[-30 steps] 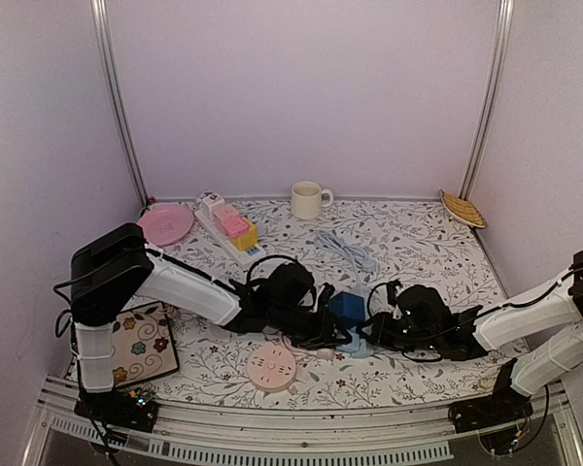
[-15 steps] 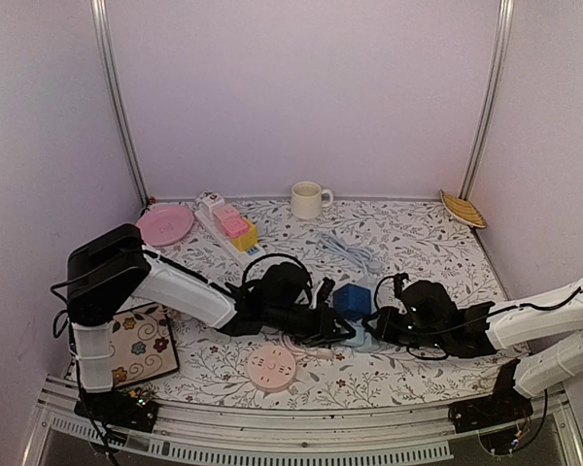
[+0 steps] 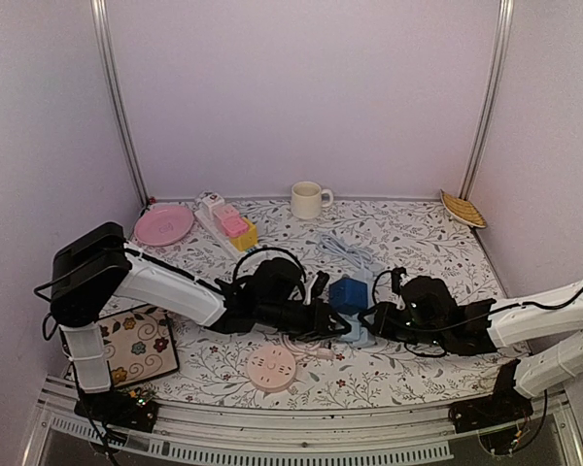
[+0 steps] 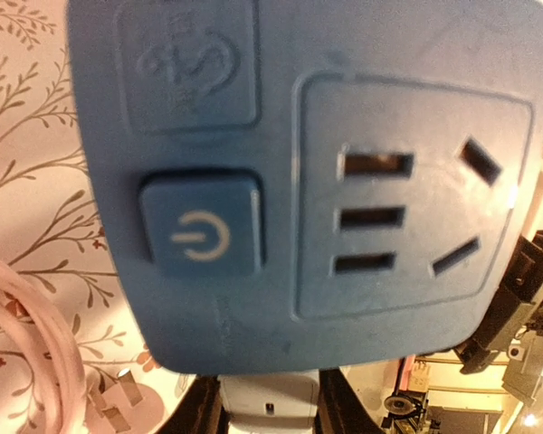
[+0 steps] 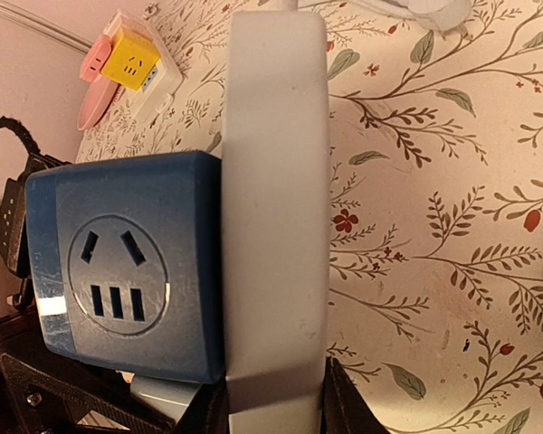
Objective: Pull the plug off the socket
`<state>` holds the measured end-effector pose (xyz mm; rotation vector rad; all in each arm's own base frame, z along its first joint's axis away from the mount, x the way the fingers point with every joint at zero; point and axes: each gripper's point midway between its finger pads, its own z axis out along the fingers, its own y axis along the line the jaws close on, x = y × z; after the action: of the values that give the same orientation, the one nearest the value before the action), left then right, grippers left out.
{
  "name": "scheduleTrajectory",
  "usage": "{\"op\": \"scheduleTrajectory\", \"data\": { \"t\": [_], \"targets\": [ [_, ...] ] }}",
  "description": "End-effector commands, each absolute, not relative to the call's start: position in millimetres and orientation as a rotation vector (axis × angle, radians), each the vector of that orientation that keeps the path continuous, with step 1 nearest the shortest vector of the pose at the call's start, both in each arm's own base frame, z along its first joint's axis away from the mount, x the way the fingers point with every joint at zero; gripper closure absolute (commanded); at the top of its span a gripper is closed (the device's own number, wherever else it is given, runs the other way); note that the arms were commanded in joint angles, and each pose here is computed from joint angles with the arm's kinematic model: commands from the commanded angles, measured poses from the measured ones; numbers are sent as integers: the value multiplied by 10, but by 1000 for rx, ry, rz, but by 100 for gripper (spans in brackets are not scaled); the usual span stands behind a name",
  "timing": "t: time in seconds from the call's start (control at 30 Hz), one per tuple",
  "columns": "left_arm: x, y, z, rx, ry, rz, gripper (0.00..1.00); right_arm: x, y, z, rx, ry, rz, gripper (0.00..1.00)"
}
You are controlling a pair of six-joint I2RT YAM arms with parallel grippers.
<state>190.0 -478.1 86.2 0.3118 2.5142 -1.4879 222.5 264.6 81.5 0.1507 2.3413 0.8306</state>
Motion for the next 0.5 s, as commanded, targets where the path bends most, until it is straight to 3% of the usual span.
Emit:
{"op": "scheduleTrajectory", "data": {
  "t": [0.0,0.47],
  "targets": [
    [1867,-4618,965,377,2515,-1459,100,2340,2062,526,185,2359,449,97],
    [1860,-4562,1028,394,2505,-1426,100,2386,1966,618,180,2334,354,97]
  ]
}}
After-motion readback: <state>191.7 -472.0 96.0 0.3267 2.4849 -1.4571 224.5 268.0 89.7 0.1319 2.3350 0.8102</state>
